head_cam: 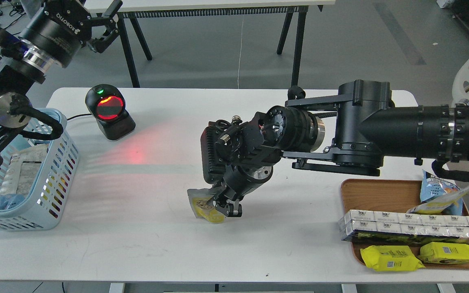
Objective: Scan snack and place in basket
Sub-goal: 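Set the pouch upright on the table and open the right gripper, then withdraw the right arm away from the table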
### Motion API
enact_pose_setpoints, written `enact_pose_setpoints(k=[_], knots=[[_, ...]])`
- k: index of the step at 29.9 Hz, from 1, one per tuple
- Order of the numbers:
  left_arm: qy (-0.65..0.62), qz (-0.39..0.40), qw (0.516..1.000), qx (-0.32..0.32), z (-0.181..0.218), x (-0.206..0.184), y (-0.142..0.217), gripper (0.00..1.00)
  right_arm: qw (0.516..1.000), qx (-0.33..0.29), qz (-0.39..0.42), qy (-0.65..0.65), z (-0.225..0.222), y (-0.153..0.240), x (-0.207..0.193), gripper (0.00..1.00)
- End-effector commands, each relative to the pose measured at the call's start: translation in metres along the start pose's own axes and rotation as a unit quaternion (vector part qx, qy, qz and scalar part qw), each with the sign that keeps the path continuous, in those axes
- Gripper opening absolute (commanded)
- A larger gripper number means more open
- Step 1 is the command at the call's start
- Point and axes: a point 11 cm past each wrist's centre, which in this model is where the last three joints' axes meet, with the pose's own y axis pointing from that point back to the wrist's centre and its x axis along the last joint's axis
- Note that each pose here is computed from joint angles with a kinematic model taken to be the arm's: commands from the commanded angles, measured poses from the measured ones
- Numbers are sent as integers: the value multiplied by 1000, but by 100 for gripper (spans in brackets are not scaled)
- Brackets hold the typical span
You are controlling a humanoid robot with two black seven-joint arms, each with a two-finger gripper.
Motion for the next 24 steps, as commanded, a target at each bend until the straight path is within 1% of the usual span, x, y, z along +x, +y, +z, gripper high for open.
enact_pose_setpoints(k=[1,5,8,11,16,21,24], knots=[[0,0,1000,0,0,0,0,100,1000,7,16,-26,2,2,5,96],[1,0,1000,0,-1,0,0,100,998,10,46,-50,7,10,19,99],[1,4,1000,-2,0,2,-1,100,994,-19,82,-70,28,28,32,99],[-2,19,1000,-5,0,11,2,100,986,-41,120,-111,51,50,35,99],[-7,30,999,-10,5,18,3,100,950,-84,187,-235,96,112,-4,99],[-23,48,998,-33,25,31,2,100,868,-100,299,-383,125,183,-52,99],[-14,52,995,-81,51,32,-4,100,819,-106,347,-445,129,214,-86,99]])
